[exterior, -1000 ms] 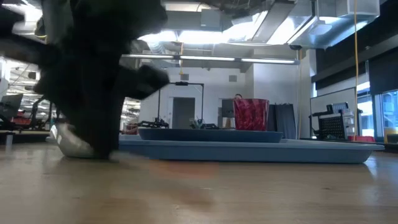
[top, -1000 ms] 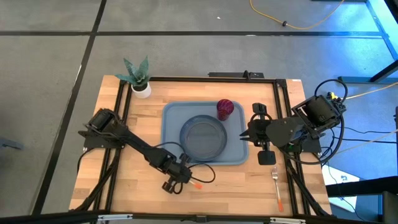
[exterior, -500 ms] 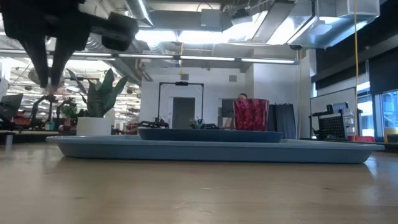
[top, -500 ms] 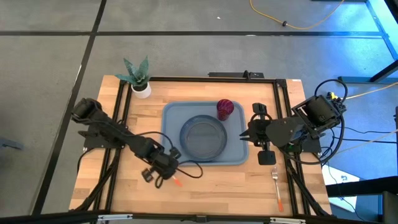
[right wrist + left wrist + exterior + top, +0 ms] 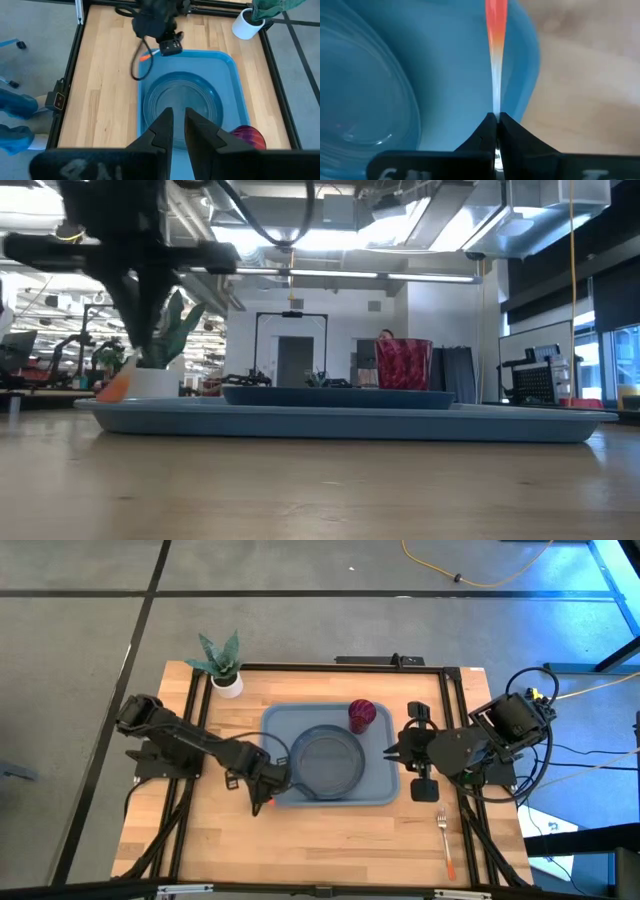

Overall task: Pick and place plate/cup/fork/spoon on tray
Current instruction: Put the orange spoon on the blue tray

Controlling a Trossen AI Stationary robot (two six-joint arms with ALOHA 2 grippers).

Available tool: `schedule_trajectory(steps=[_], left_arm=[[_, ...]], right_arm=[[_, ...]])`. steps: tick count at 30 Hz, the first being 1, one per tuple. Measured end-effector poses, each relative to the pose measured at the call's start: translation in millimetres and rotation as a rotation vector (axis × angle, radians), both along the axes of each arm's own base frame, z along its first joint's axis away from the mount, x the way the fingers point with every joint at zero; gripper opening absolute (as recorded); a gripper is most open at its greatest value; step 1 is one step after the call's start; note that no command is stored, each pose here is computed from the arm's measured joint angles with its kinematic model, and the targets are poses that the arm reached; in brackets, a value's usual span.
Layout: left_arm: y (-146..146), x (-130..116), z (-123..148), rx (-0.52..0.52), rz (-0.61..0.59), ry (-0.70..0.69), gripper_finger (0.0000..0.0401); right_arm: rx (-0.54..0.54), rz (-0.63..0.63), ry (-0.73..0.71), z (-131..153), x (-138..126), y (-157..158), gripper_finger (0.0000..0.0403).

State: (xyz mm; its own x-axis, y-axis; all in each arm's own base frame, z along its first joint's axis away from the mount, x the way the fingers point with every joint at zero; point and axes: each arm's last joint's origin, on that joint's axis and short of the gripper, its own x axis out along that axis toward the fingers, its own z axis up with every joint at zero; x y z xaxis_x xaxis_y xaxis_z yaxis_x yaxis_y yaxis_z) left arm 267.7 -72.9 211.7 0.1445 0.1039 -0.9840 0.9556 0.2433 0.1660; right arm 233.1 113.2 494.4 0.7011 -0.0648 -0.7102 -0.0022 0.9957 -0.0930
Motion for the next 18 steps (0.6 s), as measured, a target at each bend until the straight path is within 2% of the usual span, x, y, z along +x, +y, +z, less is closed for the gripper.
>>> schedule_trajectory(steps=[7,11,15,18], left_arm=[[27,7,0,0.009,-0.078,0.015,0.0000],[34,9,-3,-0.045,-0.125,0.039,0.0000],[42,13,-8,-0.024,-0.203,0.060,0.0000],[50,16,-17,-0.028,-0.196,0.096,0.0000]], right_arm=[[0.000,0.002,0.001,0,0,0,0.0049],[-0.004,0.003,0.008,0,-1,0,0.0049],[-0.025,0.025,0.009,0,-1,0,0.0049],[-0.040,0.040,0.011,0,-1,0,0.0049]])
